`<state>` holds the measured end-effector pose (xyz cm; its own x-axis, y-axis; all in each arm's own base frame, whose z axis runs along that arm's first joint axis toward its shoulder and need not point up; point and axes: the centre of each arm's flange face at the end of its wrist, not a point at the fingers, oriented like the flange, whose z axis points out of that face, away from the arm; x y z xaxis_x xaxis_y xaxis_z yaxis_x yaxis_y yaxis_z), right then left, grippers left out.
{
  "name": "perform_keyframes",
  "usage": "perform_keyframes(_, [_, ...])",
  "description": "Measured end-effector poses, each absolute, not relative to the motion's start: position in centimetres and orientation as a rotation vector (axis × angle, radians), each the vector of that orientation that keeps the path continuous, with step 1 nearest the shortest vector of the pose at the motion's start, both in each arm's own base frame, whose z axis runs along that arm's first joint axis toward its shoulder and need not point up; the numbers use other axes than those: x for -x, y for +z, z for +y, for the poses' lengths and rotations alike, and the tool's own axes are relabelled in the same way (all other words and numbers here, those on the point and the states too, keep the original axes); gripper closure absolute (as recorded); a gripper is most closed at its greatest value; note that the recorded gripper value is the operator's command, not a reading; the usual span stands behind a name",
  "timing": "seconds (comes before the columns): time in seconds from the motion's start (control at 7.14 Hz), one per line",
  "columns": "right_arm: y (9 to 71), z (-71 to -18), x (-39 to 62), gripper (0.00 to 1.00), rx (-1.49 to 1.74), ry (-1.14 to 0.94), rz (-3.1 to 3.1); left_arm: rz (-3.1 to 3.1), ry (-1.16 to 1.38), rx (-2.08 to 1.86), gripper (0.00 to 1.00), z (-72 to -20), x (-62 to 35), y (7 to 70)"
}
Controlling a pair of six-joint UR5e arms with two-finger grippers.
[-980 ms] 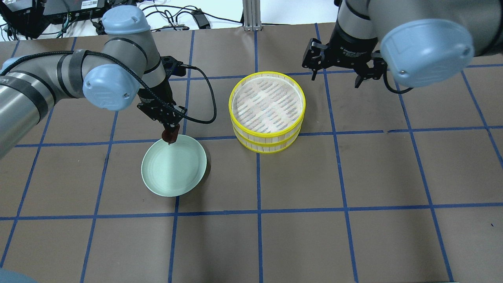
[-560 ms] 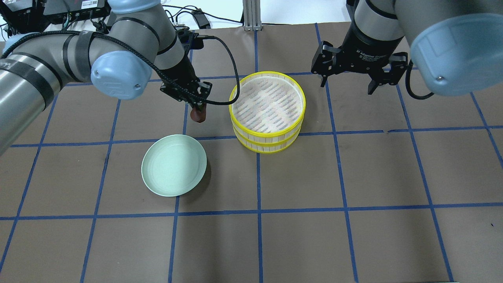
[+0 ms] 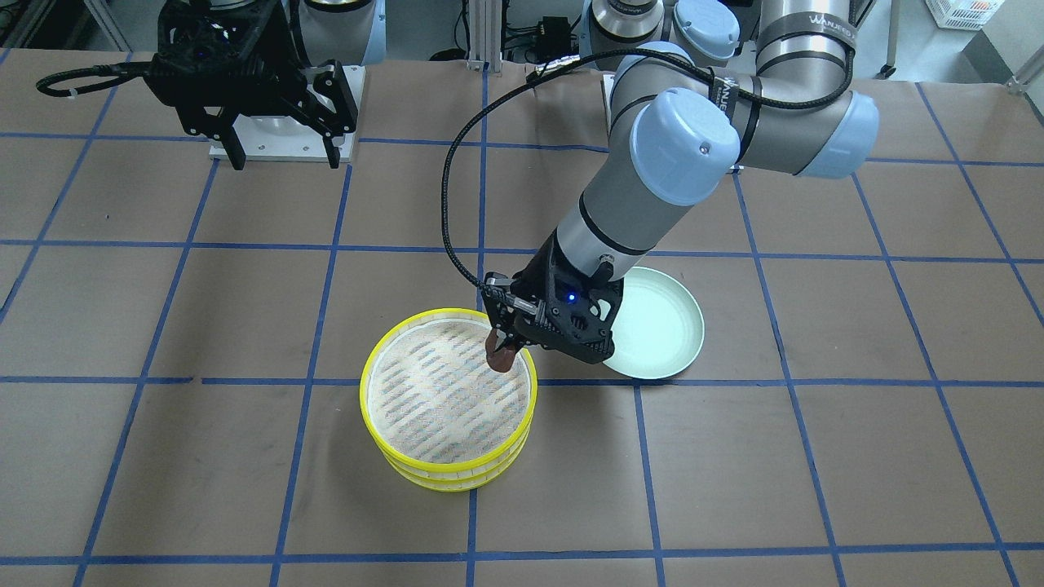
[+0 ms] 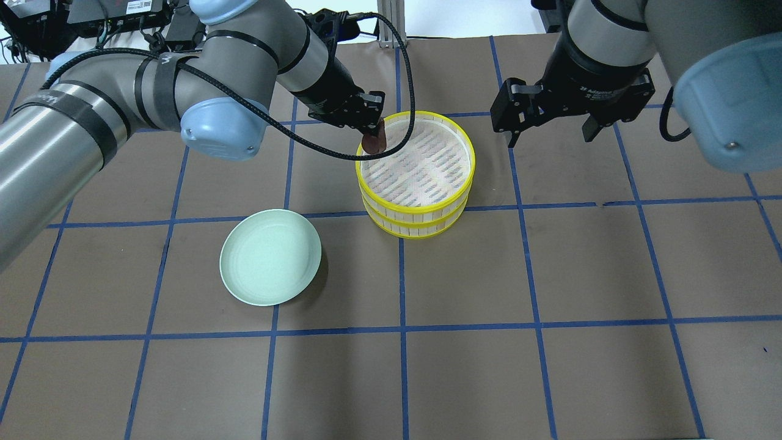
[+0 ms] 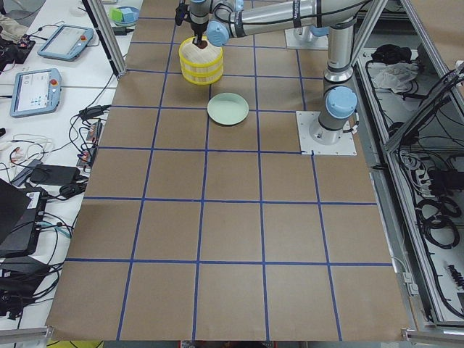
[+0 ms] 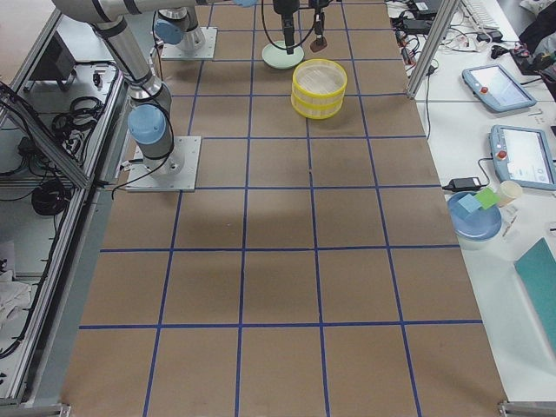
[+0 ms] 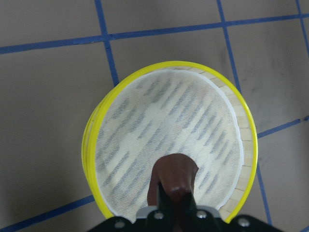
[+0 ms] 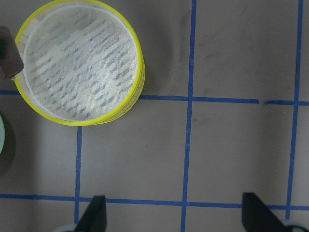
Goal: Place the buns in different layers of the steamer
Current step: 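Carry the brown bun over the top steamer tier and lower it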
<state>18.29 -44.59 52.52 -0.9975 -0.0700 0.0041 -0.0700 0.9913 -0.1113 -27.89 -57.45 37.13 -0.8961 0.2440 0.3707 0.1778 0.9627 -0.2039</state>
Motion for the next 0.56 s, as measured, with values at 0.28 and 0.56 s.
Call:
perform_keyframes(0.28, [52.5,-44.4,-18.1,0.0,-0.157,0.169,-3.129,-2.681,0.237,0.326,0.76,-57.6,29.8,35.1])
perform_keyframes(0.56, [52.4,-44.4,-18.3,0.0,-0.16,0.169,-3.136,-2.672,0.255,0.313,0.0,-58.0,31.0,33.8])
